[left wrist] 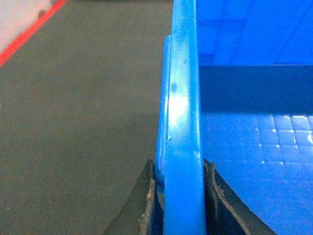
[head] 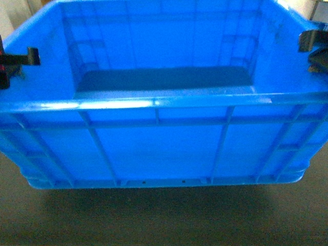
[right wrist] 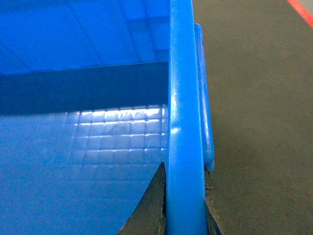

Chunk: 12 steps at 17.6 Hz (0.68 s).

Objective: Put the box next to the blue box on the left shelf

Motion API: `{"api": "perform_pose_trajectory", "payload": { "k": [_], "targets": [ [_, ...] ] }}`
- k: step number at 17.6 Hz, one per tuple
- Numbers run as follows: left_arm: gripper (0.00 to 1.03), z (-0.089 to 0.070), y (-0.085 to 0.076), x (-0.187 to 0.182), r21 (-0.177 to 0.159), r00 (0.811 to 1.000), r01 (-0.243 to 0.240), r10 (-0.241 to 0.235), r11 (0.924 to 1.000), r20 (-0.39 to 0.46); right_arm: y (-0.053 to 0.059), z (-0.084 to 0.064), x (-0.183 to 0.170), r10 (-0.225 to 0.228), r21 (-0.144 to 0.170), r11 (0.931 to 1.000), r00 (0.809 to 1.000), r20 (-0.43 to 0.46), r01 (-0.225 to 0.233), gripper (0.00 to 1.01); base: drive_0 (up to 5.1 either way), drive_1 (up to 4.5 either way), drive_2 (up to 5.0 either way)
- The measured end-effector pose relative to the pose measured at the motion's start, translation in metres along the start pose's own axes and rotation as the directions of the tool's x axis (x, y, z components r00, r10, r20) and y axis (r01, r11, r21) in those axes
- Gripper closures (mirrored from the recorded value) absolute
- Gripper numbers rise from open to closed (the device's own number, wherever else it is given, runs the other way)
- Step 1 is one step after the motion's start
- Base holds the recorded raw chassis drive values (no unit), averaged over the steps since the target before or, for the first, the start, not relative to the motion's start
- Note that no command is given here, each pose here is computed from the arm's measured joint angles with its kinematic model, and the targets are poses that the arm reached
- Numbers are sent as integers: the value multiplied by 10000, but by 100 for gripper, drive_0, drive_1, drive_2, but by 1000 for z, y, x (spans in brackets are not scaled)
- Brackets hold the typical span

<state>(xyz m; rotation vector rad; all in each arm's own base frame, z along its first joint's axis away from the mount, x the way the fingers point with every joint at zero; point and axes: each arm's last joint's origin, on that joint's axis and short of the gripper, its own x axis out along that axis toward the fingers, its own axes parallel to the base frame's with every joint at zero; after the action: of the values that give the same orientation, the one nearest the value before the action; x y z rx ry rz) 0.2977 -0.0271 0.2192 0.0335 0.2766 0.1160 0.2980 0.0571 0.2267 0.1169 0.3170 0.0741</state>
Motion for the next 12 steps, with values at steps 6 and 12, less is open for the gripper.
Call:
{"api": "perform_pose_trajectory", "payload": {
  "k": [6, 12],
  "targets": [
    [85, -6, 0, -60, -123, 9868, 233, -210, 9997, 1605, -10, -19, -65, -410, 24, 9992, 9956, 838, 410, 92, 0, 0, 0],
    [85, -7, 2, -108, -262, 9700, 501, -424, 9984, 2393, -17, -27, -100, -490, -91, 9986, 9854, 1633, 512, 92, 0, 0, 0]
  ]
}}
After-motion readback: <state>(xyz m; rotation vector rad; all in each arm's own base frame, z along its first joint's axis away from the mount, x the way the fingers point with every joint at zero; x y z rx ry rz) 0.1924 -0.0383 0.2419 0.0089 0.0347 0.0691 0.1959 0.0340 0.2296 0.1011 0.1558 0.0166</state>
